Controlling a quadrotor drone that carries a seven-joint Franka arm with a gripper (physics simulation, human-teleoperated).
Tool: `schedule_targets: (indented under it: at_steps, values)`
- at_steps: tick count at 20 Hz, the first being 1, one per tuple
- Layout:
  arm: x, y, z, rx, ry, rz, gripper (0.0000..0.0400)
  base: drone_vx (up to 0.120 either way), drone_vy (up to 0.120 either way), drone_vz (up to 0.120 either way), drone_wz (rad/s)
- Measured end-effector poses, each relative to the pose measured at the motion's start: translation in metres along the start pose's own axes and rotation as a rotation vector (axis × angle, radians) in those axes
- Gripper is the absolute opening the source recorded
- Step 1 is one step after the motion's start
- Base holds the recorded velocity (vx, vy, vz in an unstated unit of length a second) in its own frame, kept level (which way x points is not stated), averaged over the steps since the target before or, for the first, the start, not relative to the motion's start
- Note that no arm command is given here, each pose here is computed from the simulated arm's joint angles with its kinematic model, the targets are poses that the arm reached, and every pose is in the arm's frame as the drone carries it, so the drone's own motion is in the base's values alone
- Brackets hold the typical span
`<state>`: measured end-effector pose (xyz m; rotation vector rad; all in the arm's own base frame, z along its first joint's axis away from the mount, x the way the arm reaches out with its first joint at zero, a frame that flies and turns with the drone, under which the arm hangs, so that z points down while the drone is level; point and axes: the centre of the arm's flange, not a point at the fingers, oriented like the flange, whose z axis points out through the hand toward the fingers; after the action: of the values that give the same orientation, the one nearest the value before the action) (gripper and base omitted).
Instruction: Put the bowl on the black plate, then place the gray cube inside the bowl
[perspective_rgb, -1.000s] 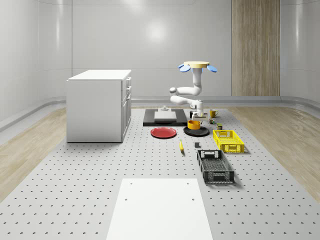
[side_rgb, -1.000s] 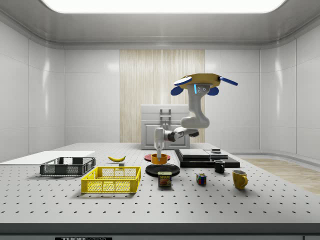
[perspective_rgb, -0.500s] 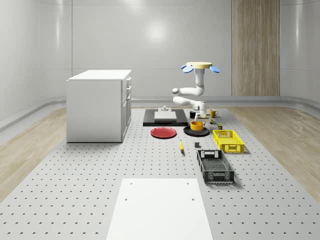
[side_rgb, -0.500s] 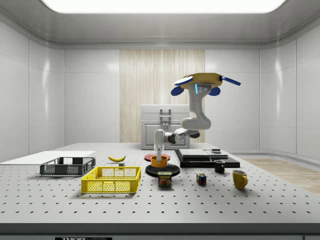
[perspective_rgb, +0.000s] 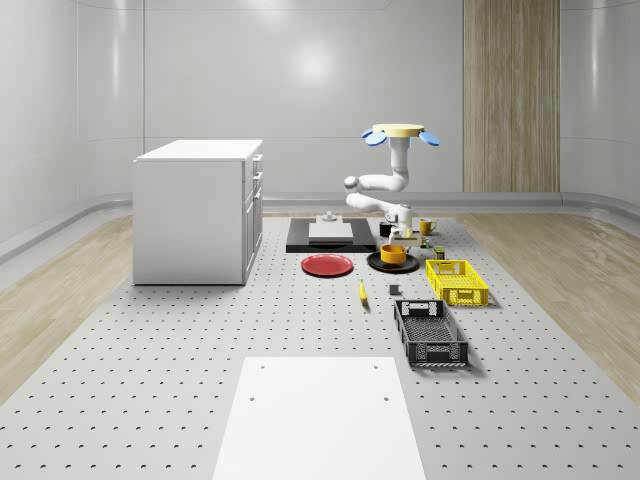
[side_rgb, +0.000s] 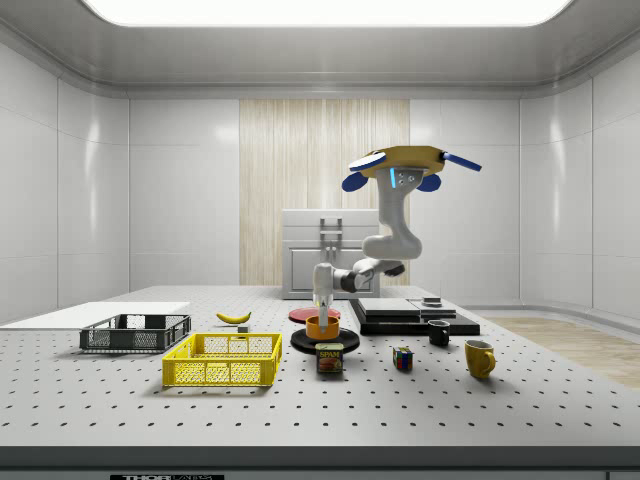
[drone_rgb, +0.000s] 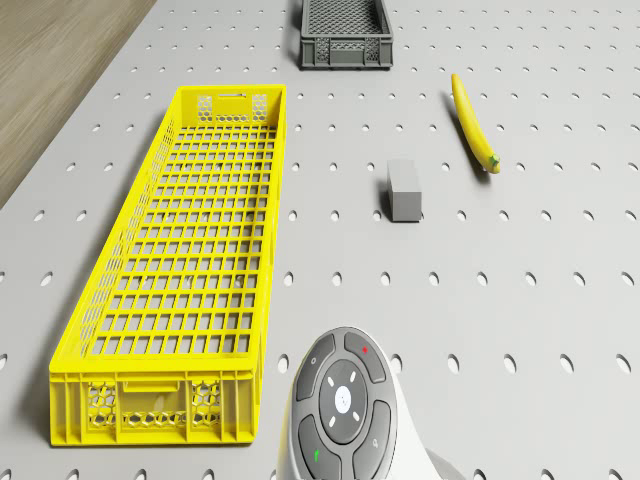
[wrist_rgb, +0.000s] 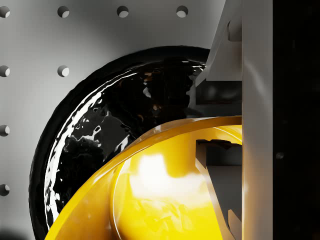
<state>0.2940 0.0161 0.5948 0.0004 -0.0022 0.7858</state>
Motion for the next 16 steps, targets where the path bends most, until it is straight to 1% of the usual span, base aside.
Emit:
schedule_targets:
  at_steps: [5,6,7,8,9,11,12,14,16]
  values:
    - [-0.0051,0.0051,0.0091,0.000,0.000,0.000,0.0100,0.000,0.000,0.000,0.000]
    - [-0.0056,0.0057,0.0100,0.000,0.000,0.000,0.0166,0.000,0.000,0.000,0.000]
    - [-0.0061,0.0062,0.0105,0.000,0.000,0.000,0.0218,0.000,0.000,0.000,0.000]
    - [-0.0065,0.0065,0.0097,0.000,0.000,0.000,0.0258,0.000,0.000,0.040,0.000]
    - [-0.0067,0.0068,0.0080,0.000,0.000,0.000,0.0289,0.000,0.000,0.120,0.000]
    - [-0.0071,0.0072,0.0052,0.000,0.000,0.000,0.0333,0.020,0.000,0.120,0.000]
    - [-0.0073,0.0074,0.0041,0.000,0.000,0.000,0.0348,0.120,-0.120,0.120,0.000]
    - [-0.0075,0.0076,0.0026,0.000,0.000,0.000,0.0368,0.120,-0.120,0.020,0.000]
    - [-0.0076,0.0077,0.0016,0.000,0.000,0.000,0.0381,0.120,-0.120,0.000,0.000]
